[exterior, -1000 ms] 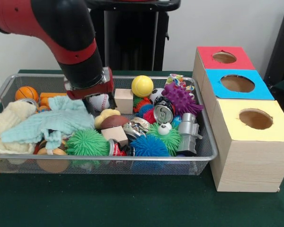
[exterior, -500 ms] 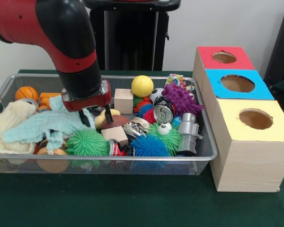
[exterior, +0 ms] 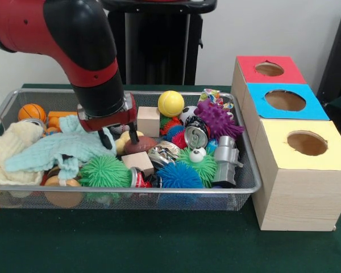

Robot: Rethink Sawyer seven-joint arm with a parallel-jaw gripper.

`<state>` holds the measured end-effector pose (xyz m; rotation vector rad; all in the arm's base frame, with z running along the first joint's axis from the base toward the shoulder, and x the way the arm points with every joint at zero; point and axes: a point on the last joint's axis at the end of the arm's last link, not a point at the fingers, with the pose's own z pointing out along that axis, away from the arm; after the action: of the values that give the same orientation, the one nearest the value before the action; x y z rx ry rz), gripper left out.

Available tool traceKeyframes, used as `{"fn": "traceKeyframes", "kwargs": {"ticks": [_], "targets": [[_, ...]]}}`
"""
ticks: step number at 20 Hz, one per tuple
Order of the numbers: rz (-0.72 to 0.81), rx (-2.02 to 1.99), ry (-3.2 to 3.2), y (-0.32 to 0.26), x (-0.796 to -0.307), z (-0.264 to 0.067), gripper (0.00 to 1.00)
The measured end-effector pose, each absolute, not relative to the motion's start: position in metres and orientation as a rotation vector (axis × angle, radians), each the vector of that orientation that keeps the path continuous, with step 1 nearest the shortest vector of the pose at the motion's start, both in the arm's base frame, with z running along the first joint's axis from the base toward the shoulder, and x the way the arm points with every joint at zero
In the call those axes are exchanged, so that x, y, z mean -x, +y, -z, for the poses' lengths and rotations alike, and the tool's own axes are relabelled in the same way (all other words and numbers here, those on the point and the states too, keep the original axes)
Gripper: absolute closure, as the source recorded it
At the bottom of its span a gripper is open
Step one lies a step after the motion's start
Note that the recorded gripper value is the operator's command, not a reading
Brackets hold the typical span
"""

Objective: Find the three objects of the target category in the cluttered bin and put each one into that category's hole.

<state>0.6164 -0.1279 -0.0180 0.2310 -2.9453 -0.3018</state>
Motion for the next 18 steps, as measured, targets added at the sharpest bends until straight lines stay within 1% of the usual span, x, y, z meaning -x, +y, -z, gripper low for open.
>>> {"fn": "traceKeyframes", "kwargs": {"ticks": [18], "targets": [[0.316,-0.237,-2.928,-0.1246,-0.6154,0.0134,0.0]]}}
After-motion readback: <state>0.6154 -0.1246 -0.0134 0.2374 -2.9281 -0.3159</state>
